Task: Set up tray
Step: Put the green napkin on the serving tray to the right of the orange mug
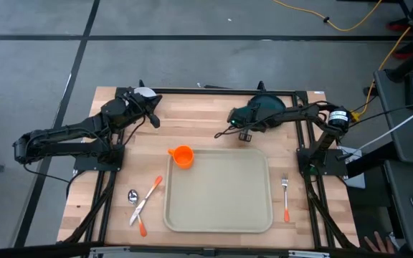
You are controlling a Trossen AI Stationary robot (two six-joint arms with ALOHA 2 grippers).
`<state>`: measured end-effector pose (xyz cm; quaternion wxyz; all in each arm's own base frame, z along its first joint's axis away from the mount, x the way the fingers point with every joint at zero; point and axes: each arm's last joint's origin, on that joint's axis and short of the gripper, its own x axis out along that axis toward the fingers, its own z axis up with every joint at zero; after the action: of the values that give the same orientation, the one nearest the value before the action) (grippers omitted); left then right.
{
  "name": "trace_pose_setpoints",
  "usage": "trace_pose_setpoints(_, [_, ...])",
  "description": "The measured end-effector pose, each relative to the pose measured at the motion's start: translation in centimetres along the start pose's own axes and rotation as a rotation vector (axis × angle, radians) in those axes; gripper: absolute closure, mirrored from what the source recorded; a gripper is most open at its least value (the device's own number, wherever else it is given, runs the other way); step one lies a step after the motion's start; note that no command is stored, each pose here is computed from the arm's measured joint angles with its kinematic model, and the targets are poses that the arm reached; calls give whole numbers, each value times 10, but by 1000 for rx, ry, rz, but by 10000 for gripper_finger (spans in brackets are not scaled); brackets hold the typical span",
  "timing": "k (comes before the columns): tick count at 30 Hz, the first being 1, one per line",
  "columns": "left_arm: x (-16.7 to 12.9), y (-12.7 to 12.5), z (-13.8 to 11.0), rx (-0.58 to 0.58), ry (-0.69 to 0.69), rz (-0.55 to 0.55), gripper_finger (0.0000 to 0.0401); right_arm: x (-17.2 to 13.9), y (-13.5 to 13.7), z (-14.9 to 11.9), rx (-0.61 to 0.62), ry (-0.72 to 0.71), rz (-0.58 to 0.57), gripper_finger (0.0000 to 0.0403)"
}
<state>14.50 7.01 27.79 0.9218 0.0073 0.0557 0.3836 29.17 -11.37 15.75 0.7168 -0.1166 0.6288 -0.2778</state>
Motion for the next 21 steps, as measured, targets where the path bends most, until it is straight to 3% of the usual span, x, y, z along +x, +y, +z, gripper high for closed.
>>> trace_pose_setpoints(6, [0, 0, -1, 3, 7, 0, 395, -18, -16, 16, 9, 6, -42, 390])
trace_pose_setpoints(14, [0, 0, -1, 3, 7, -10, 395, -65, -58, 40, 149, -59, -24, 390])
trace_pose_setpoints(18, [0, -1, 0, -1, -1, -21, 395, -101, -88, 42, 273, -140, 33, 390])
trace_pose_setpoints(21, [0, -3, 7, -31, -70, -100, 395, -134, -113, 40, 391, -260, 148, 390])
